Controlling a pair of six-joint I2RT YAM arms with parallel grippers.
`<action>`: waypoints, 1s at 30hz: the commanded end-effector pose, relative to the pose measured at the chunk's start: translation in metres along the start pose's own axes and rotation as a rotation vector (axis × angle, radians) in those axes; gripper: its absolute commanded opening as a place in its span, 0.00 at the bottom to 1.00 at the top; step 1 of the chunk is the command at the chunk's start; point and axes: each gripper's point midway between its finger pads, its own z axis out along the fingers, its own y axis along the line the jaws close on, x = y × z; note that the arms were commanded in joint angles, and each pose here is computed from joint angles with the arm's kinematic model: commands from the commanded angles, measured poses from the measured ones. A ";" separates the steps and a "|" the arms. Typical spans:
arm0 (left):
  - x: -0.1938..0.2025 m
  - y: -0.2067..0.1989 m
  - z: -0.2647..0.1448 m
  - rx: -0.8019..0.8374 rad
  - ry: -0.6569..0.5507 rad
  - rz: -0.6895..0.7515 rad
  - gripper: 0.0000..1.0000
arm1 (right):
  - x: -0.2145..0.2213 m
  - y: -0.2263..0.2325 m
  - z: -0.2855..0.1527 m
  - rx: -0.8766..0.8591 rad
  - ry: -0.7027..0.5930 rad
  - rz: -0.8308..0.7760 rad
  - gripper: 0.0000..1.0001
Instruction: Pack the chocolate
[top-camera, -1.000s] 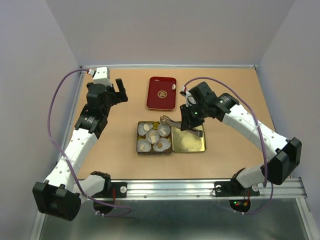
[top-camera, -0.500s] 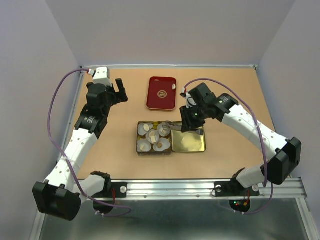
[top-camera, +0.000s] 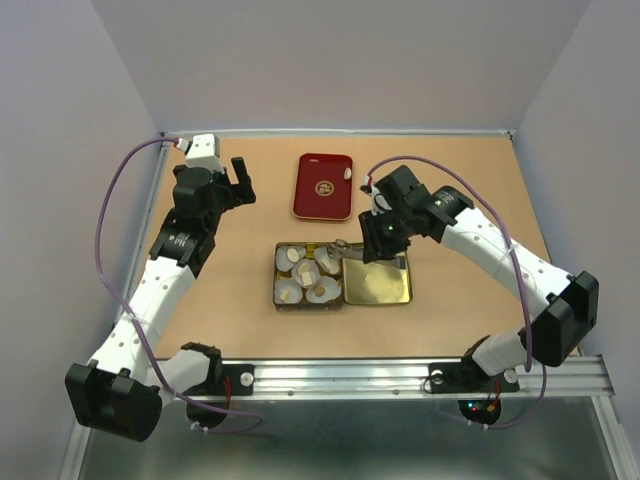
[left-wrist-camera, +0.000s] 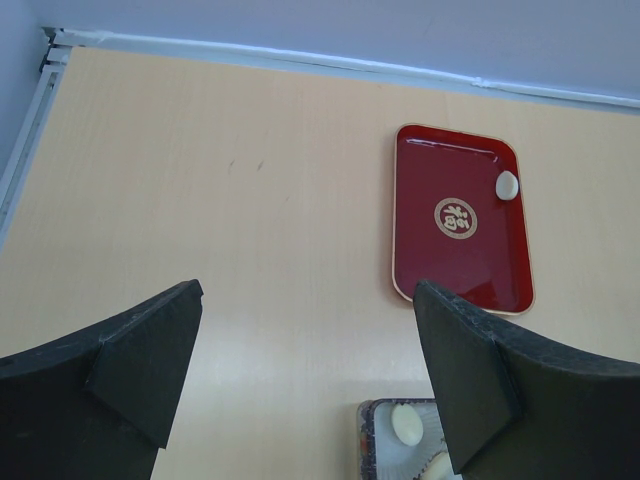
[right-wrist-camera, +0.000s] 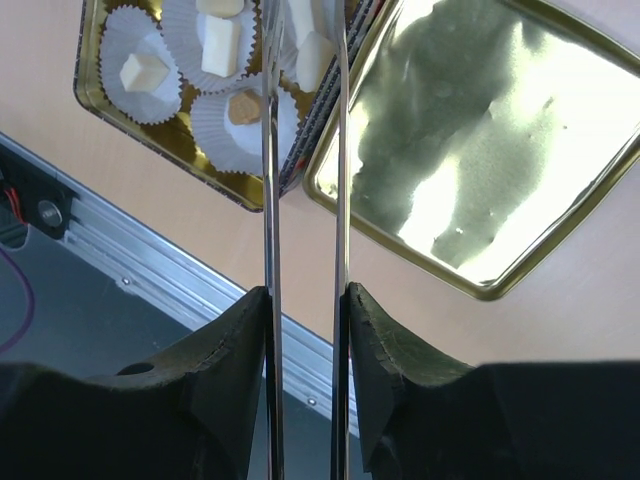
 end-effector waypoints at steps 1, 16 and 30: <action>-0.036 -0.005 -0.008 0.013 -0.092 -0.004 0.99 | -0.033 0.007 -0.011 0.009 -0.113 -0.021 0.41; -0.039 -0.009 -0.012 0.032 -0.100 -0.009 0.99 | -0.158 -0.027 -0.016 0.258 -0.431 0.003 0.41; -0.042 -0.008 -0.016 0.035 -0.113 -0.010 0.99 | -0.206 -0.091 0.055 0.470 -0.412 0.124 0.42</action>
